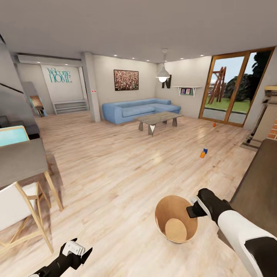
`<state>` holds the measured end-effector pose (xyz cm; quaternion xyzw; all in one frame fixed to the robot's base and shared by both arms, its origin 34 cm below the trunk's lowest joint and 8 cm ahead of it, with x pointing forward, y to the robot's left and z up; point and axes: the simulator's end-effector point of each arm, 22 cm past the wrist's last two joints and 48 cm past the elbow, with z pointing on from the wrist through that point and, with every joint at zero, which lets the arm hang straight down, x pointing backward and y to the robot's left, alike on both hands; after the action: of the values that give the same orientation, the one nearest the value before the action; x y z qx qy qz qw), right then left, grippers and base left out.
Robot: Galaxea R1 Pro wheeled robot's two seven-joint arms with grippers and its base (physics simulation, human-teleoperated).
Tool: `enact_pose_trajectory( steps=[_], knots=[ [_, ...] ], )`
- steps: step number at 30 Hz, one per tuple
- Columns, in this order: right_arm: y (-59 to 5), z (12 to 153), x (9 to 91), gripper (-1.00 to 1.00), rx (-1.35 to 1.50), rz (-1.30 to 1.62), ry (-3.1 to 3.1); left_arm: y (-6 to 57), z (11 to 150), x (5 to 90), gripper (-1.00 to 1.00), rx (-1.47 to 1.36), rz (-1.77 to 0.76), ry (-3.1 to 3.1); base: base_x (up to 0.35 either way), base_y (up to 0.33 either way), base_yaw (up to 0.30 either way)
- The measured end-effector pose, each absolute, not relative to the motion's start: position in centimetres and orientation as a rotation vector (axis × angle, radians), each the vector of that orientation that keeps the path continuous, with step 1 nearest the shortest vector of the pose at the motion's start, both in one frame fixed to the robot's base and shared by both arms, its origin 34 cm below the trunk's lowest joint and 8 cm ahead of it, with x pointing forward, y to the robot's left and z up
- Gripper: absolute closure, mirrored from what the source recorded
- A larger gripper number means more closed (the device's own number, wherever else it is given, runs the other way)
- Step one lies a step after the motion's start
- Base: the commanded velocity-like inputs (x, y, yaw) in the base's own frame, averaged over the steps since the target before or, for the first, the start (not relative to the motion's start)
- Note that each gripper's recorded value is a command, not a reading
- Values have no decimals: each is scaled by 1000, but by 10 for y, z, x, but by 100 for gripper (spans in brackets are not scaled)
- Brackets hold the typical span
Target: Put the three can of soda from the living room inside the tash can in the kitchen.
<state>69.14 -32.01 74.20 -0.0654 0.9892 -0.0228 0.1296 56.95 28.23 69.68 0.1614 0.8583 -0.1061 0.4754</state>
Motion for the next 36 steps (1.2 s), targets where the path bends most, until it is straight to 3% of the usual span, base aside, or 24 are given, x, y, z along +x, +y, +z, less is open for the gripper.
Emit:
enact_pose_trajectory(
  steps=[5,9,36],
  knots=[
    [-296,737,687,100,-287,58,2863,283,693,567,-100,393,-261,2109,328,0,0],
    [-310,732,684,100,-371,-46,2866,283,691,566,-100,392,-261,2113,328,0,0],
    [-285,731,675,100,-352,148,2881,283,691,565,-100,393,-261,2115,328,0,0]
  ],
)
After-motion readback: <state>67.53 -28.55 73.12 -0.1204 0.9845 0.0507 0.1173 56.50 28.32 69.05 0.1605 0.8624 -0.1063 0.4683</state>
